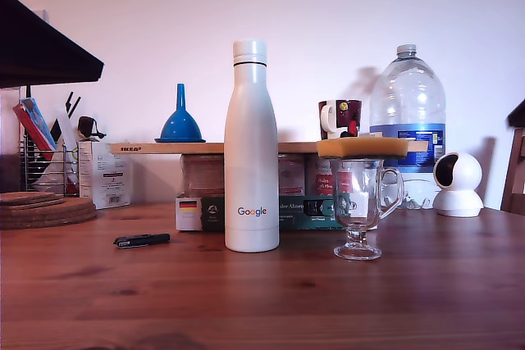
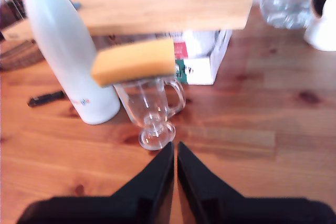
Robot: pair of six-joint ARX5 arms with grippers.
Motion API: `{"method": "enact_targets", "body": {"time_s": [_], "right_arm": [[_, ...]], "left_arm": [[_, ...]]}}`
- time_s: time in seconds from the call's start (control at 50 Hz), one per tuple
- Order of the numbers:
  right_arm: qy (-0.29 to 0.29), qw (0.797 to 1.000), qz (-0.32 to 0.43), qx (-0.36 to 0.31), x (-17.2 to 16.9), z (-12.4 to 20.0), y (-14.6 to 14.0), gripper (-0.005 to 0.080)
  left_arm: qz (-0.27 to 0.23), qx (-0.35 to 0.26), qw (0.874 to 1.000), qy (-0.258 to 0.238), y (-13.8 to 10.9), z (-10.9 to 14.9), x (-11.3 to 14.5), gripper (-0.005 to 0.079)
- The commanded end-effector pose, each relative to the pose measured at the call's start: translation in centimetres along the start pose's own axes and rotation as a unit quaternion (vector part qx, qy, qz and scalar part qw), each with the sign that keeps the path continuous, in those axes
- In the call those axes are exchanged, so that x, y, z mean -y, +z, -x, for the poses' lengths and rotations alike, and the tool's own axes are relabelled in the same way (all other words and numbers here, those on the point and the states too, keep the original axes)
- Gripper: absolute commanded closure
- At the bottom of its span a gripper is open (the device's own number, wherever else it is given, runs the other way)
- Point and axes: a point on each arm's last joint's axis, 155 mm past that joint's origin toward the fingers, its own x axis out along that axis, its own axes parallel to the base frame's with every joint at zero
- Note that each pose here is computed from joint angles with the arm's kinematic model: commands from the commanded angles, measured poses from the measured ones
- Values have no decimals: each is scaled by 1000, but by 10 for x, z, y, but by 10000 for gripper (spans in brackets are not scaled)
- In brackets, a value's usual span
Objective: Knock the sponge off the top of the glass cup
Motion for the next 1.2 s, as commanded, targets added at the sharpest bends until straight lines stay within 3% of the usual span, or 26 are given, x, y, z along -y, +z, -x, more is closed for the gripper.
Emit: {"method": "enact_targets", "body": {"time_s": [0.0, 0.54, 0.7, 1.18], "right_arm": [[-2, 1000, -2, -4, 3, -6, 5, 763], [60, 992, -76, -86, 19, -75, 44, 763], [89, 981, -113, -129, 22, -91, 45, 763], [92, 962, -165, -198, 39, -128, 33, 763]], "left_arm": [[-4, -2, 1000, 0, -5, 0, 0, 766], [-4, -2, 1000, 0, -5, 0, -1, 766], [-7, -2, 1000, 0, -5, 0, -1, 766], [-13, -2, 1000, 0, -5, 0, -1, 766]]}}
